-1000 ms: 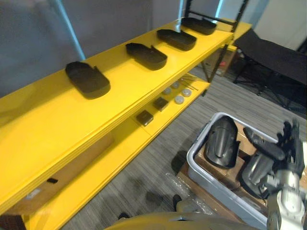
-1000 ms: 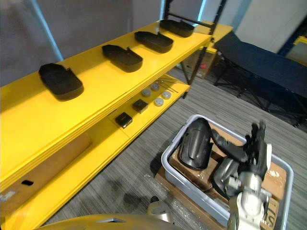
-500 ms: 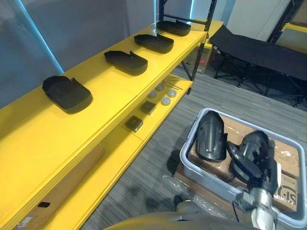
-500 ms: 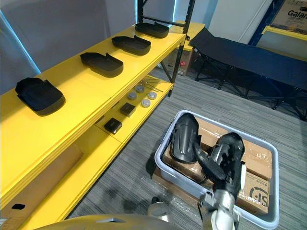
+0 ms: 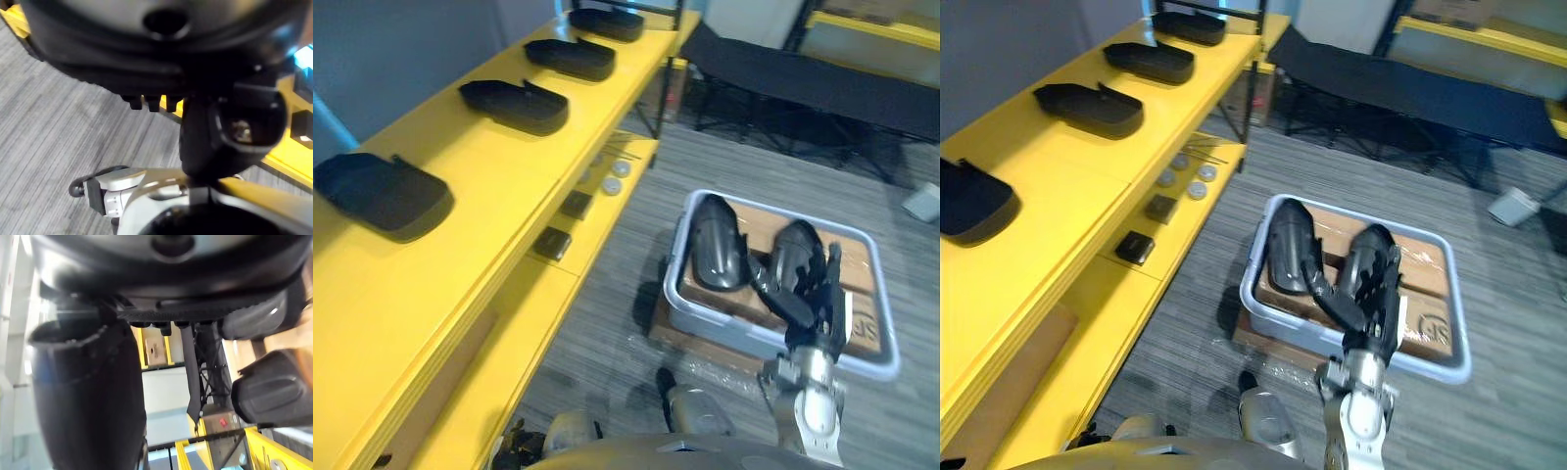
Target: Walk over and take three plastic housings, then place them on the shelf
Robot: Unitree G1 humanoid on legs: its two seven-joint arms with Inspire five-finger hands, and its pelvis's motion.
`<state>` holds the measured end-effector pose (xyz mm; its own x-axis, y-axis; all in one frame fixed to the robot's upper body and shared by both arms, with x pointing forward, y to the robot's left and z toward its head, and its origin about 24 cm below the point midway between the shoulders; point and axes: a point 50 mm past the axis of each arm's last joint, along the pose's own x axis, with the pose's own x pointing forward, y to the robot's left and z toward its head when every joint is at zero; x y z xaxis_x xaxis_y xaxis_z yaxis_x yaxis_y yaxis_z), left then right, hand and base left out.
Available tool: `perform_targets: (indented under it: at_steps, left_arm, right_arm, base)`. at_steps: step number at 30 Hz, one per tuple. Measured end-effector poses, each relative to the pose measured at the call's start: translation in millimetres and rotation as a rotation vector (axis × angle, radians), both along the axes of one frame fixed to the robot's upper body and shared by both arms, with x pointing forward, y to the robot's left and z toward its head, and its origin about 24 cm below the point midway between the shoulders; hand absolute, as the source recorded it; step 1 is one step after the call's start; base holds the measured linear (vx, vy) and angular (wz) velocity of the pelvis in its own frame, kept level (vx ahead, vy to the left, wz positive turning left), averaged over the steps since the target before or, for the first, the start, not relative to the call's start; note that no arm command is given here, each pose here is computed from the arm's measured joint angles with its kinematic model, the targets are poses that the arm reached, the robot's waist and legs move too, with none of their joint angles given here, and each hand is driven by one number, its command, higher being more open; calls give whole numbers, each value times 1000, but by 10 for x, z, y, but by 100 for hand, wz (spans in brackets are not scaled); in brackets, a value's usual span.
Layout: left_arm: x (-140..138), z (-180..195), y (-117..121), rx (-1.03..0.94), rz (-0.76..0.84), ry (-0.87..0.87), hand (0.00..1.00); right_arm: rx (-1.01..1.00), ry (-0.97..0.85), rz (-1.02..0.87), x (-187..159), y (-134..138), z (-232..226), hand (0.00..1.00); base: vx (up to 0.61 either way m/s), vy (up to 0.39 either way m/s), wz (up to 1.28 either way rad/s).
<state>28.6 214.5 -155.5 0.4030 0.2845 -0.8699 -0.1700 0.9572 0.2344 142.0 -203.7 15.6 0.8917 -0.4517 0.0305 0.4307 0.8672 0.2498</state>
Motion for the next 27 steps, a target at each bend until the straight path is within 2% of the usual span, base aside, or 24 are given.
perform_targets:
  at_steps: [4, 7, 10, 14, 16, 17, 18, 22, 27]
  left_arm:
    - [32, 12, 82, 9, 56, -3, 100]
    - [87, 44, 218, 21, 89, -20, 100]
    - [110, 98, 358, 42, 58, -57, 100]
    - [99, 181, 481, 85, 43, -114, 100]
    - [245, 204, 357, 73, 99, -191, 100]
    - [311, 203, 273, 55, 90, -212, 100]
    - [470, 212, 84, 6, 33, -258, 100]
    - [497, 223, -89, -64, -14, -283, 100]
    - [597, 312, -156, -136, -47, -364, 100]
  right_arm:
    - [54, -36, 16, -4, 60, 25, 100]
    - [47, -58, 36, 149, 185, 57, 100]
    - [7, -47, 49, 267, 280, 50, 100]
    - [-71, -4, 61, 252, 310, 17, 100]
    - [-137, 62, 44, 221, 145, -88, 100]
    - [-161, 70, 38, 218, 76, -88, 100]
    - [-222, 78, 0, 191, -124, -53, 100]
    - [-268, 81, -98, 100, -472, 23, 100]
    - [-197, 39, -136, 147, -614, 65, 100]
  base:
    - [-156, -4, -75]
    - [-84, -181, -47]
    - [-83, -337, -34]
    - [-72, -447, -24]
    - [-93, -621, -19]
    - [-105, -622, -1]
    - [-77, -400, 16]
    - [-122, -250, -27]
    - [-62, 24, -63]
